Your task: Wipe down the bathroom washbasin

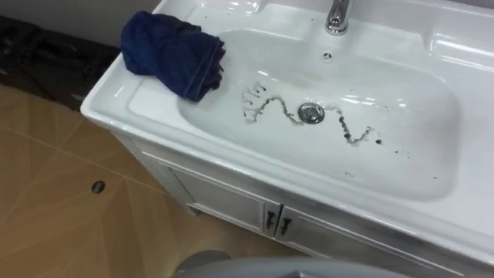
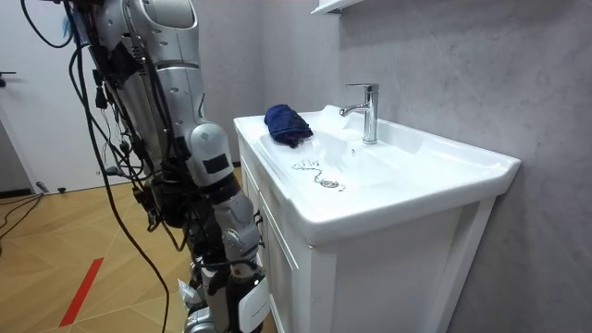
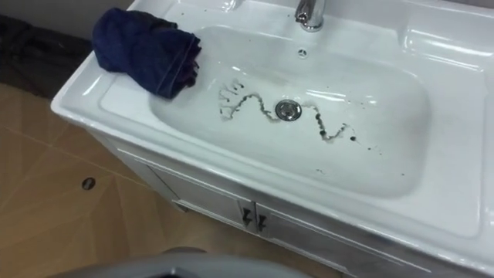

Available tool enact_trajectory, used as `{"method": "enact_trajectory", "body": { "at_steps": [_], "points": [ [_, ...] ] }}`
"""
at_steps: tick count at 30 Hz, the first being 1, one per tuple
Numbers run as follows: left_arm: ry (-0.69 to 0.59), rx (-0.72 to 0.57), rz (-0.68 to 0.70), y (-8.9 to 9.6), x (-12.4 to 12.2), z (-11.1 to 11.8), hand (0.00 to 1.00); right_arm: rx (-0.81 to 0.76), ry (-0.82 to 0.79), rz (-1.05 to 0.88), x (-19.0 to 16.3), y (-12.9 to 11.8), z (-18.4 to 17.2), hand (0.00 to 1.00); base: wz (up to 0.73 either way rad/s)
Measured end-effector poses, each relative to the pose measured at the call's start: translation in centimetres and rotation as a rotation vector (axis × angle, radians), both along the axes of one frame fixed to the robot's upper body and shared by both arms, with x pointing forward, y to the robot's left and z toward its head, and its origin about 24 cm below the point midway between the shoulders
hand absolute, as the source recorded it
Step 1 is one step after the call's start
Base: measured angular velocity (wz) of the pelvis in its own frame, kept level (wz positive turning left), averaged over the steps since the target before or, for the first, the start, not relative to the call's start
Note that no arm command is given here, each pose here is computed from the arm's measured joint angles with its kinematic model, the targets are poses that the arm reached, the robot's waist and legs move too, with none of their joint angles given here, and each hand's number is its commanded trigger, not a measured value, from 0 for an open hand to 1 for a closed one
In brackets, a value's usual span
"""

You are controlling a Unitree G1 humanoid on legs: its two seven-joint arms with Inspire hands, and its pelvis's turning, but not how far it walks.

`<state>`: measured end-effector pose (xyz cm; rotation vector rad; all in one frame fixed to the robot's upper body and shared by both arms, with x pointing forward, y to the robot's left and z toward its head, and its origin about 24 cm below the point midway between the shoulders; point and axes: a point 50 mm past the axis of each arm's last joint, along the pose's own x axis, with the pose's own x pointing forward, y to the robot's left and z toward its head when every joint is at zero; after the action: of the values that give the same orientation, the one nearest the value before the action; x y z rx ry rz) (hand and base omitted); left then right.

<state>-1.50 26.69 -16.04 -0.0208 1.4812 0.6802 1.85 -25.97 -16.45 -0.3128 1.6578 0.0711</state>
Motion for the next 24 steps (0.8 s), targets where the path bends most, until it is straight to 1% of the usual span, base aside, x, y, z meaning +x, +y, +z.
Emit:
{"method": "enact_trajectory", "body": {
  "at_steps": [3,6,8,9,11,12,14,15,18,19,21,24],
  "points": [
    [-0.040,0.142,0.080,1.7,0.6,0.7,0.00,-0.027,-0.024,-0.038,-0.1,-0.8,0.2,0.00,0.10],
    [-0.054,0.233,0.124,2.7,0.8,1.3,0.00,-0.047,-0.043,-0.055,0.0,-1.3,0.4,0.00,0.07],
    [-0.101,0.342,0.160,4.1,1.7,2.3,0.00,-0.067,-0.057,-0.071,-0.1,-1.7,0.5,0.00,0.00],
    [-0.114,0.372,0.170,4.5,1.9,2.6,0.00,-0.071,-0.062,-0.079,-0.1,-1.7,0.5,0.00,0.00],
    [-0.159,0.486,0.187,5.6,2.5,3.7,0.00,-0.079,-0.075,-0.108,-0.3,-1.8,0.5,0.00,0.02],
    [-0.170,0.511,0.187,5.8,2.7,4.0,0.00,-0.079,-0.080,-0.116,-0.4,-1.8,0.5,0.00,0.09],
    [-0.211,0.615,0.176,6.6,4.0,5.2,0.00,-0.087,-0.092,-0.124,-0.7,-1.9,0.5,0.00,0.08],
    [-0.229,0.641,0.176,6.8,4.3,5.5,0.00,-0.090,-0.093,-0.123,-0.8,-1.9,0.5,0.00,0.04],
    [-0.381,0.791,0.192,7.8,7.2,8.3,0.00,-0.089,-0.104,-0.119,-0.9,-2.1,0.6,0.00,0.03],
    [-0.405,0.818,0.187,8.0,7.6,8.8,0.00,-0.088,-0.109,-0.117,-0.9,-2.1,0.6,0.00,0.00],
    [-0.486,0.926,0.162,8.6,9.6,10.6,0.00,-0.085,-0.112,-0.116,-1.4,-2.2,0.6,0.00,0.00],
    [-0.575,1.033,0.144,9.3,11.3,13.0,0.00,-0.085,-0.122,-0.112,-1.3,-2.4,0.7,0.00,-0.01]
  ]
}}
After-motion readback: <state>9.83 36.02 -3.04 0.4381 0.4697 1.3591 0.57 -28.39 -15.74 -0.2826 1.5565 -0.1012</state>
